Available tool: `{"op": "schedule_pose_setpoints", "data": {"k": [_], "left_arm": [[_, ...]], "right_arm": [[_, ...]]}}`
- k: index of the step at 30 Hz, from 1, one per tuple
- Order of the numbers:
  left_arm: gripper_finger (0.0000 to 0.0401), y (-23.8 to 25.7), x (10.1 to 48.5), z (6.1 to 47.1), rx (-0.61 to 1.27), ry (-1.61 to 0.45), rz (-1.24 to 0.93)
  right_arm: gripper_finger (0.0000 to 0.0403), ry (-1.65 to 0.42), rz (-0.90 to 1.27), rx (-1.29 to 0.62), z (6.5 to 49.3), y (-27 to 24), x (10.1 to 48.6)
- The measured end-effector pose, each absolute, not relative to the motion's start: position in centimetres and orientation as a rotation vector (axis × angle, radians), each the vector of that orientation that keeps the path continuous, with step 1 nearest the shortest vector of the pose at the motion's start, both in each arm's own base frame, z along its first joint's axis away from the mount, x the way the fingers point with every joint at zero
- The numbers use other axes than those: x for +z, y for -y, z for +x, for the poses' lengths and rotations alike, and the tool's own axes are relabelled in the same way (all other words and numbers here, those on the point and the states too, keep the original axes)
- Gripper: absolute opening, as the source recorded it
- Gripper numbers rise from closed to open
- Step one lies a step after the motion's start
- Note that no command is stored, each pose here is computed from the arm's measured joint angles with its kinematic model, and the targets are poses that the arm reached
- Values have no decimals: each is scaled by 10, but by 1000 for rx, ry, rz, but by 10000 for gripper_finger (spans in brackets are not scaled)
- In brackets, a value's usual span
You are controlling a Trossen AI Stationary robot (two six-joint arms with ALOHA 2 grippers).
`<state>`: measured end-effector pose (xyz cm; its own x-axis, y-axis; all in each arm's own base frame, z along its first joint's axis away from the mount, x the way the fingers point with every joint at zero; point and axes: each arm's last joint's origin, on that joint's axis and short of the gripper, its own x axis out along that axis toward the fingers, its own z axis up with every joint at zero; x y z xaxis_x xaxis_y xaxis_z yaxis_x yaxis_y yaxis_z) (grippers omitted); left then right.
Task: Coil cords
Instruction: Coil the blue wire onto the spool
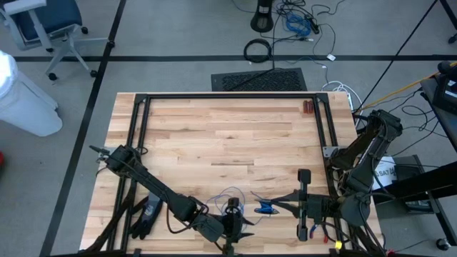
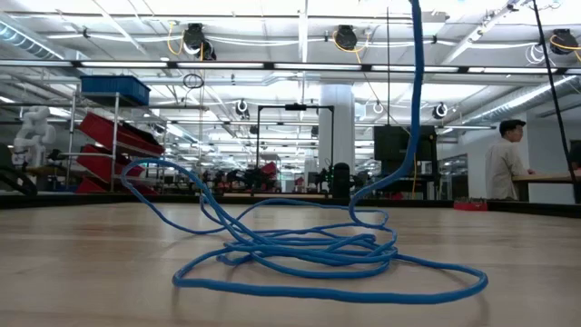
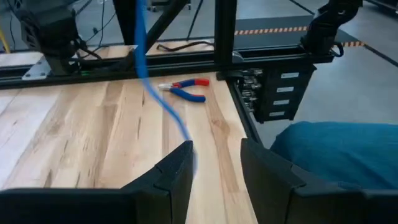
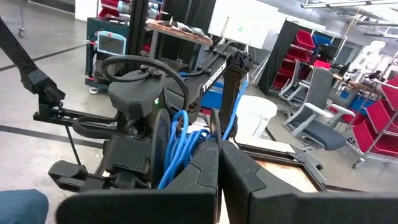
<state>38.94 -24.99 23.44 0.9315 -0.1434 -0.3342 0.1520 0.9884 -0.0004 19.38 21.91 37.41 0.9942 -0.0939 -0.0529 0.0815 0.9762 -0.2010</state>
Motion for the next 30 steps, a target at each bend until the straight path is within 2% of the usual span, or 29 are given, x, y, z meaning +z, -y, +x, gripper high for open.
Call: {"op": "schedule_pose_setpoints", "data": {"k": [16,25,30], "left_arm": [[137,239,233,396,-92,-351,-43],[93,238,231,395,-75,-372,-51],[39,237,231,395,-74,-373,-45]], "right_arm": [[0,-62,-200,-89,194,-219,374],[0,-61,-198,-89,194,-219,374],[0,-61,-197,-89,194,-219,374]]}}
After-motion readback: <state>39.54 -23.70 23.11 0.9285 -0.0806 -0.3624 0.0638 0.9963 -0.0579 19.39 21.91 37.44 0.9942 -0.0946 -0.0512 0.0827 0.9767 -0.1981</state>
